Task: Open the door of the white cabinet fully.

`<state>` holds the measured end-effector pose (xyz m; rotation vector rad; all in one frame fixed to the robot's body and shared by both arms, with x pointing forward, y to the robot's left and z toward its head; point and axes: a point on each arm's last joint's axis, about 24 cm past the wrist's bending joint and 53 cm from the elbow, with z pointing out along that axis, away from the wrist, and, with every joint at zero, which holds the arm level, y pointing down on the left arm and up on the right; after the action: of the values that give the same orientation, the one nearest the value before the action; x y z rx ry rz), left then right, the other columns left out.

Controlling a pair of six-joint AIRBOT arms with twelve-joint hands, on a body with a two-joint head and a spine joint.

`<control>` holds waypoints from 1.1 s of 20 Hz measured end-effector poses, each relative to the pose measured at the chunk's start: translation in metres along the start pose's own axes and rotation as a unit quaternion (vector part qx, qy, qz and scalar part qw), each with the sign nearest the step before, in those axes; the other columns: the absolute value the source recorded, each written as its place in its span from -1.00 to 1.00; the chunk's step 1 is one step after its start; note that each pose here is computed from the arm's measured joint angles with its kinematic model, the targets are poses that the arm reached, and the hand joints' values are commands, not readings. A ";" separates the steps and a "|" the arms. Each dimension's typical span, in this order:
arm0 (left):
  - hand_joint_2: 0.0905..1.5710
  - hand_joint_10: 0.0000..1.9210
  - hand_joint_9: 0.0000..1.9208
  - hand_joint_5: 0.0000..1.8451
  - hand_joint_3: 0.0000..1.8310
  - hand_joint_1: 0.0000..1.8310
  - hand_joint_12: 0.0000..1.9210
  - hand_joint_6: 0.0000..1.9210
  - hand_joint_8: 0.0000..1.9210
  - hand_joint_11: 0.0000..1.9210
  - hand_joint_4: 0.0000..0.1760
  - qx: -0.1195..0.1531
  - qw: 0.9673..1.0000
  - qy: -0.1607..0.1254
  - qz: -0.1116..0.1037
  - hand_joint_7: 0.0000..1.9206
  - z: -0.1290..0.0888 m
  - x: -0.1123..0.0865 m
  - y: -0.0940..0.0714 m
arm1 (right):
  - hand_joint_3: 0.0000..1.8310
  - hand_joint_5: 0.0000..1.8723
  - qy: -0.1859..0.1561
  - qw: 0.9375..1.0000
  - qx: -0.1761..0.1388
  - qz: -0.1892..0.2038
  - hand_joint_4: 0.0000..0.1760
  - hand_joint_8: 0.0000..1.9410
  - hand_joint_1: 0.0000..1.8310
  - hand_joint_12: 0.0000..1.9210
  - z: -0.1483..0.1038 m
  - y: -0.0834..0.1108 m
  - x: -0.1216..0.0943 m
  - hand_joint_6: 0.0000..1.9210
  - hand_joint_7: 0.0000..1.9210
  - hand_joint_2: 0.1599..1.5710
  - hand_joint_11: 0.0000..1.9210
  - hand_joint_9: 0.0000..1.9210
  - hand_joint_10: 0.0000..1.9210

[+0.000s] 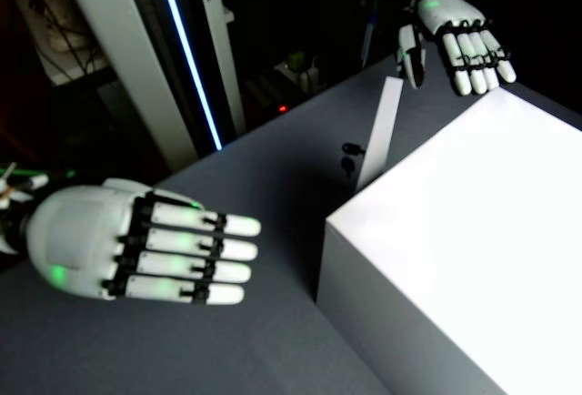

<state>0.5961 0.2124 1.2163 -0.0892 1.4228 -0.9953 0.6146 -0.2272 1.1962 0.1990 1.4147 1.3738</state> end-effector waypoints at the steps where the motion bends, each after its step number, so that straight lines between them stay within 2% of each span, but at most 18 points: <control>1: 0.72 -1.00 -0.95 -0.96 -1.00 -0.67 -0.73 -1.00 -1.00 -1.00 -1.00 0.004 1.000 -0.003 -0.001 -0.97 0.001 -0.001 -0.002 | -1.00 -0.63 -0.001 1.000 0.001 0.000 -1.00 -1.00 -0.22 -0.88 0.000 -0.001 -0.001 -1.00 -0.62 0.60 -0.74 -0.68 -1.00; 4: 0.72 -0.99 -0.89 -0.92 -1.00 -0.65 -0.58 -1.00 -0.99 -1.00 -1.00 0.005 1.000 -0.002 -0.003 -0.92 0.002 0.000 -0.002 | -0.99 -0.62 0.000 1.000 0.002 0.003 -1.00 -1.00 -0.25 -0.90 0.000 -0.003 0.001 -1.00 -0.62 0.63 -0.74 -0.68 -1.00; 6: 0.74 -0.99 -0.88 -0.90 -0.99 -0.69 -0.59 -0.99 -0.99 -1.00 -1.00 0.013 1.000 0.000 -0.016 -0.89 0.005 0.004 -0.005 | -0.99 -0.62 0.002 1.000 0.003 0.005 -1.00 -1.00 -0.28 -0.91 0.000 -0.004 0.004 -1.00 -0.63 0.65 -0.73 -0.69 -1.00; 7: 0.76 -0.99 -0.90 -0.90 -0.99 -0.73 -0.66 -1.00 -1.00 -1.00 -1.00 0.020 1.000 0.005 -0.023 -0.90 0.007 0.009 -0.008 | -0.99 -0.63 0.002 1.000 0.003 0.005 -1.00 -1.00 -0.28 -0.91 0.000 -0.004 0.004 -1.00 -0.64 0.65 -0.74 -0.70 -1.00; 8: 0.76 -0.99 -0.88 -0.89 -1.00 -0.71 -0.63 -1.00 -1.00 -1.00 -1.00 0.024 0.999 0.010 -0.032 -0.88 0.008 0.014 -0.010 | -0.99 -0.63 0.002 1.000 0.003 0.004 -1.00 -1.00 -0.29 -0.91 0.000 -0.004 0.003 -1.00 -0.63 0.65 -0.74 -0.70 -1.00; 12: 0.78 -1.00 -0.82 -0.92 -1.00 -0.74 -0.39 -1.00 -1.00 -1.00 -1.00 0.052 0.997 0.033 -0.047 -0.88 0.015 0.031 -0.024 | -0.99 -0.62 0.001 1.000 0.004 0.003 -1.00 -1.00 -0.31 -0.92 0.000 -0.005 0.002 -1.00 -0.62 0.66 -0.74 -0.69 -1.00; 15: 0.78 -1.00 -0.86 -0.95 -1.00 -0.68 -0.53 -1.00 -1.00 -1.00 -1.00 0.050 0.997 0.033 -0.051 -0.90 0.020 0.035 -0.022 | -1.00 -0.63 0.002 1.000 0.005 0.005 -1.00 -1.00 -0.35 -0.93 0.001 -0.007 0.003 -1.00 -0.63 0.66 -0.74 -0.69 -1.00; 18: 0.79 -1.00 -0.83 -0.95 -1.00 -0.66 -0.21 -1.00 -1.00 -1.00 -1.00 0.054 0.996 0.037 -0.059 -0.88 0.027 0.042 -0.024 | -1.00 -0.63 0.002 1.000 0.006 0.005 -1.00 -1.00 -0.33 -0.93 0.001 -0.007 0.003 -1.00 -0.64 0.66 -0.74 -0.70 -1.00; 19: 0.79 -1.00 -0.85 -0.95 -1.00 -0.64 -0.22 -1.00 -1.00 -1.00 -1.00 0.063 0.995 0.041 -0.060 -0.92 0.030 0.046 -0.027 | -1.00 -0.63 0.002 1.000 0.006 0.005 -1.00 -1.00 -0.31 -0.94 0.001 -0.007 0.003 -1.00 -0.63 0.66 -0.74 -0.70 -1.00; 20: 0.80 -0.99 -0.82 -0.94 -1.00 -0.65 -0.11 -1.00 -0.99 -1.00 -1.00 0.065 0.995 0.044 -0.062 -0.88 0.033 0.048 -0.028 | -1.00 -0.63 0.002 1.000 0.007 0.005 -1.00 -1.00 -0.32 -0.94 0.001 -0.008 0.003 -1.00 -0.63 0.67 -0.73 -0.69 -1.00; 21: 0.80 -0.99 -0.82 -0.93 -1.00 -0.66 -0.13 -1.00 -0.99 -1.00 -1.00 0.067 0.995 0.049 -0.063 -0.87 0.037 0.052 -0.029 | -1.00 -0.63 0.002 1.000 0.006 0.005 -1.00 -1.00 -0.32 -0.94 0.001 -0.007 0.003 -1.00 -0.62 0.67 -0.74 -0.69 -1.00; 22: 0.79 -0.99 -0.84 -0.93 -1.00 -0.68 -0.24 -1.00 -0.99 -1.00 -1.00 0.070 0.994 0.052 -0.063 -0.90 0.039 0.055 -0.031 | -1.00 -0.62 0.002 1.000 0.007 0.005 -1.00 -1.00 -0.34 -0.95 0.001 -0.008 0.003 -1.00 -0.62 0.67 -0.74 -0.69 -1.00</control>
<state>0.6041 0.1405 1.2005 -0.0233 1.4510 -1.2168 0.6181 -0.2269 1.1889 0.2129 1.4277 1.3745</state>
